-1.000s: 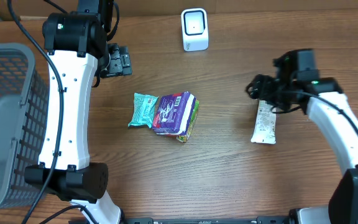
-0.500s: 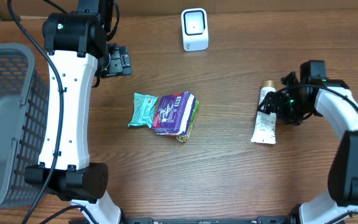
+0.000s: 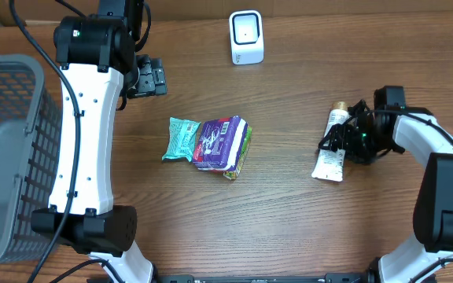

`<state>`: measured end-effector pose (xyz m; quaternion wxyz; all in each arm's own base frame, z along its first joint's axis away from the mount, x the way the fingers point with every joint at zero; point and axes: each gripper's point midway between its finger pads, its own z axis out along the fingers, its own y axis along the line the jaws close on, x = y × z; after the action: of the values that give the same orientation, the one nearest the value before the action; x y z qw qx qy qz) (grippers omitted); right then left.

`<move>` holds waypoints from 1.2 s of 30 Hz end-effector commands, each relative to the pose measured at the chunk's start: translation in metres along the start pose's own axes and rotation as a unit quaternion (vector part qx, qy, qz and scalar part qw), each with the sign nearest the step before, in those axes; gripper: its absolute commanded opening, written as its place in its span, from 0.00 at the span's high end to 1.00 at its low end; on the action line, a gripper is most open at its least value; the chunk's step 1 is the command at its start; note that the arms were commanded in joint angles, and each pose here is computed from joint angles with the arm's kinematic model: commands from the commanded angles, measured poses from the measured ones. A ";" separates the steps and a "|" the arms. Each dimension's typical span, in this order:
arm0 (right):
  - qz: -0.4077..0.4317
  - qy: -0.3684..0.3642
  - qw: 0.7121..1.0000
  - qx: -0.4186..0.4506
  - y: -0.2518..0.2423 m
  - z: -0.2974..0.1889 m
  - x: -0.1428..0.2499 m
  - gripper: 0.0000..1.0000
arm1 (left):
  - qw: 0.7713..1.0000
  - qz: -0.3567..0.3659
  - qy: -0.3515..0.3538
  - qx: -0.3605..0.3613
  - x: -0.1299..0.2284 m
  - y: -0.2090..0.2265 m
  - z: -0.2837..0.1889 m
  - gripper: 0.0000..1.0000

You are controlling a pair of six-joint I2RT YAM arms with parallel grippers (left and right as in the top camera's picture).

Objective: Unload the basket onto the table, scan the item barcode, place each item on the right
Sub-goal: 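Turn the tube's barcode toward the white scanner with the right gripper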

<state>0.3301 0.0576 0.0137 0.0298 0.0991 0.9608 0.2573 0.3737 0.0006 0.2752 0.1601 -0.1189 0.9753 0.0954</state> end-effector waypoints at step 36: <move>-0.350 -0.018 0.903 -0.248 0.188 -0.157 0.058 0.96 | 1.000 -0.007 0.004 -0.008 0.000 0.001 0.005 0.00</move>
<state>0.2966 0.1254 0.2061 0.0973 -0.1638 0.8886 0.4173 0.3738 0.0006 0.2753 0.1603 -0.1189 0.9752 0.0954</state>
